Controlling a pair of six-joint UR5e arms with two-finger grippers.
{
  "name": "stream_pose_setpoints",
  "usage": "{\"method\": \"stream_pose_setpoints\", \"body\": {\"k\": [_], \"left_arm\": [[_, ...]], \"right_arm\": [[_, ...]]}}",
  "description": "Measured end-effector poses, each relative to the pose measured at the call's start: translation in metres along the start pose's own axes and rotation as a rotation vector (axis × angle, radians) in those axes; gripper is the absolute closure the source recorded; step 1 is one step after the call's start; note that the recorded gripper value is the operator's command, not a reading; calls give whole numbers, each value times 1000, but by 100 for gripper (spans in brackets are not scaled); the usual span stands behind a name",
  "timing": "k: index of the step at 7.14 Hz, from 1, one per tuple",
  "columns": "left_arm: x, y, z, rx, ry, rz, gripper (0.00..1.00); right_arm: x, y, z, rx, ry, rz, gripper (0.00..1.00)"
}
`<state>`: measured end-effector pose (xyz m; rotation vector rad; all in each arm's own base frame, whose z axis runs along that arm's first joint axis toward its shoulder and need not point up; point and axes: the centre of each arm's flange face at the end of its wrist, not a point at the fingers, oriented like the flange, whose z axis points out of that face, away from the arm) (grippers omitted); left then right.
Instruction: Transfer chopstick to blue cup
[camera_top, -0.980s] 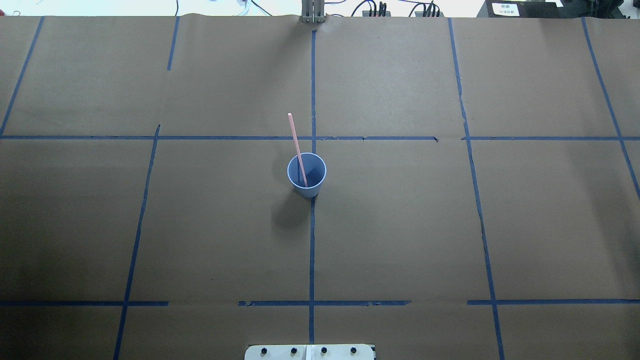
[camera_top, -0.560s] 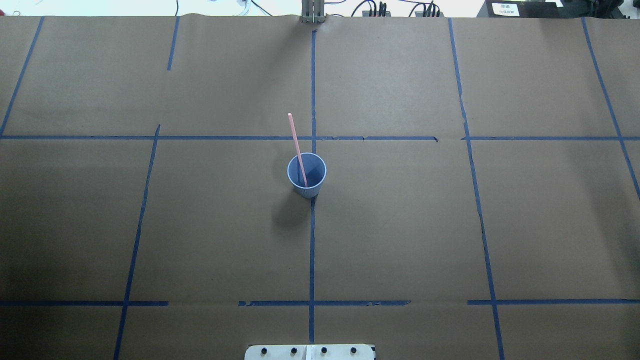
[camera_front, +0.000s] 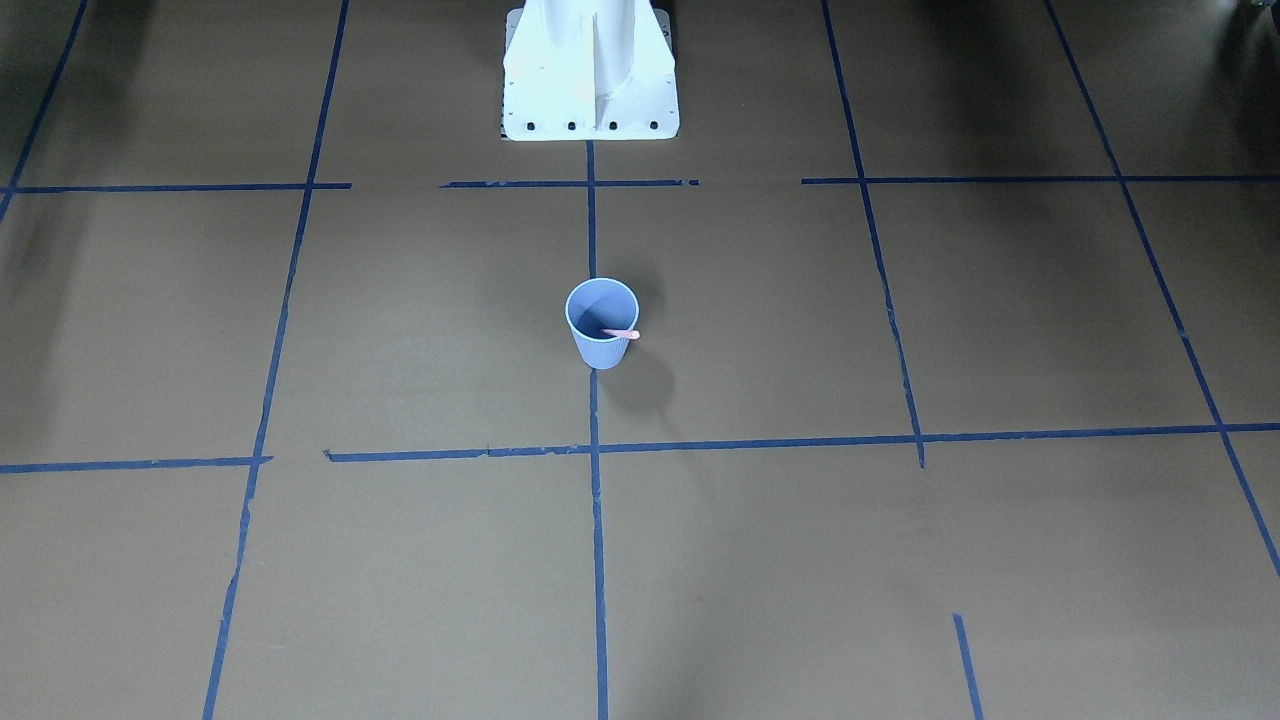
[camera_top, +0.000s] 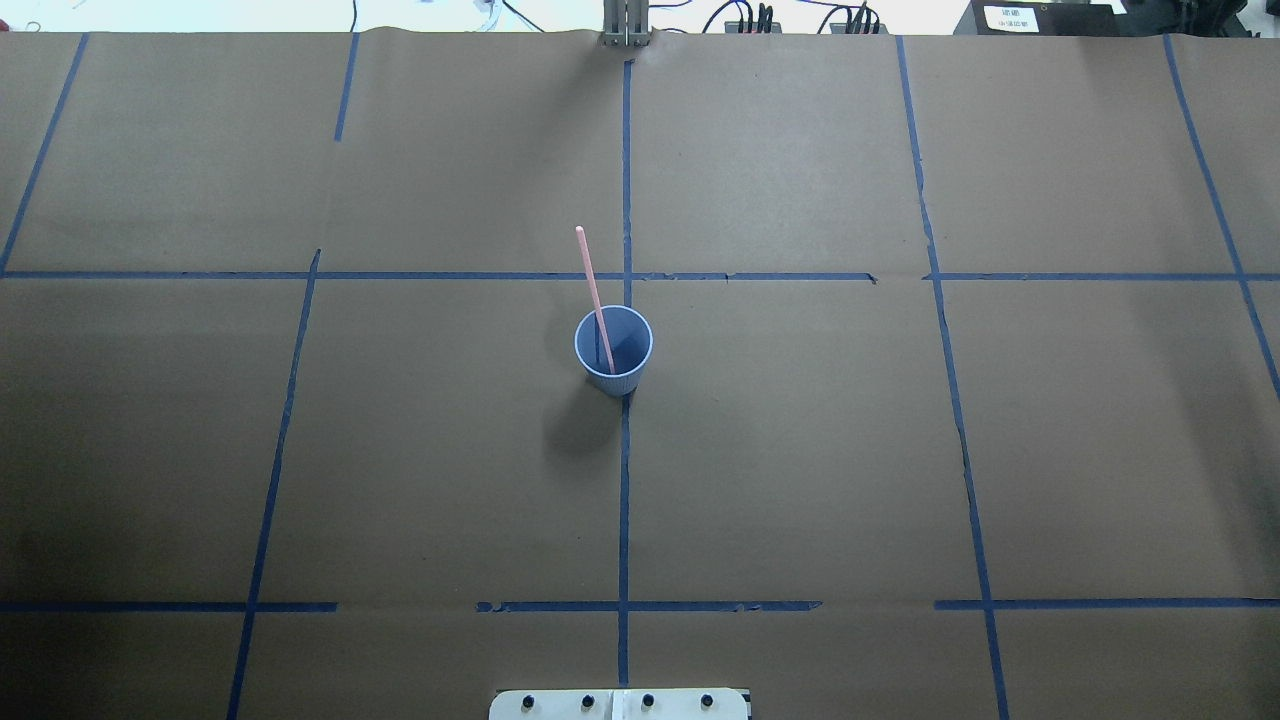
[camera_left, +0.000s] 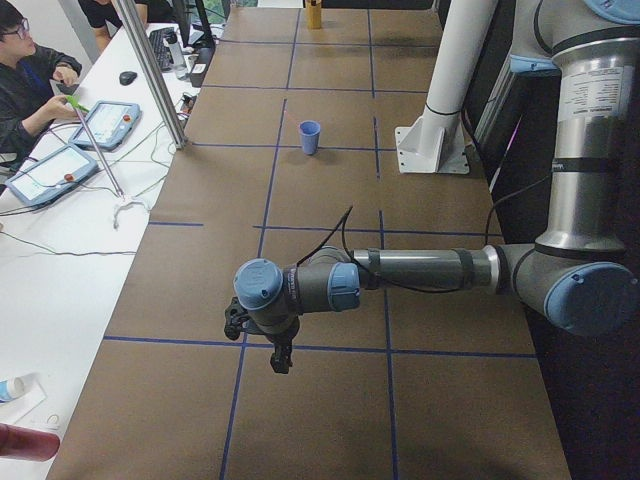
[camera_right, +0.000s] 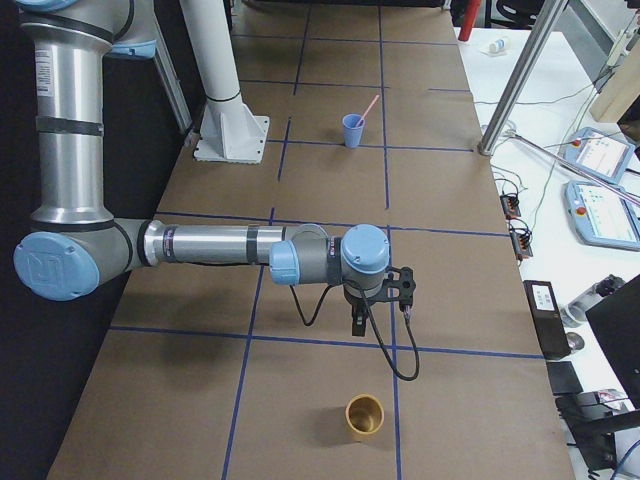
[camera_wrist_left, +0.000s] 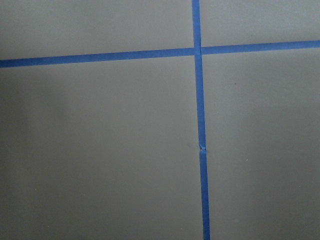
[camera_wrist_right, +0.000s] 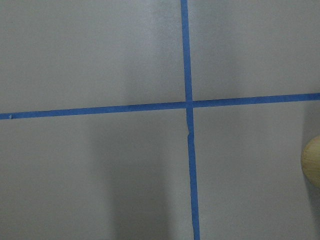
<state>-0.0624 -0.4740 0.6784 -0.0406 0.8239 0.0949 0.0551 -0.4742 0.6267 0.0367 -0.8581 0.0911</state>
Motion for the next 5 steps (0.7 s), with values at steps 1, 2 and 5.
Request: {"method": "stream_pose_setpoints", "body": {"k": [1, 2, 5], "left_arm": [[0, -1, 0, 7, -1, 3, 0], [1, -1, -1, 12, -2, 4, 0], [2, -2, -2, 18, -3, 7, 0]], "right_arm": [[0, 1, 0, -1, 0, 1, 0], [1, 1, 1, -2, 0, 3, 0], [3, 2, 2, -4, 1, 4, 0]]}}
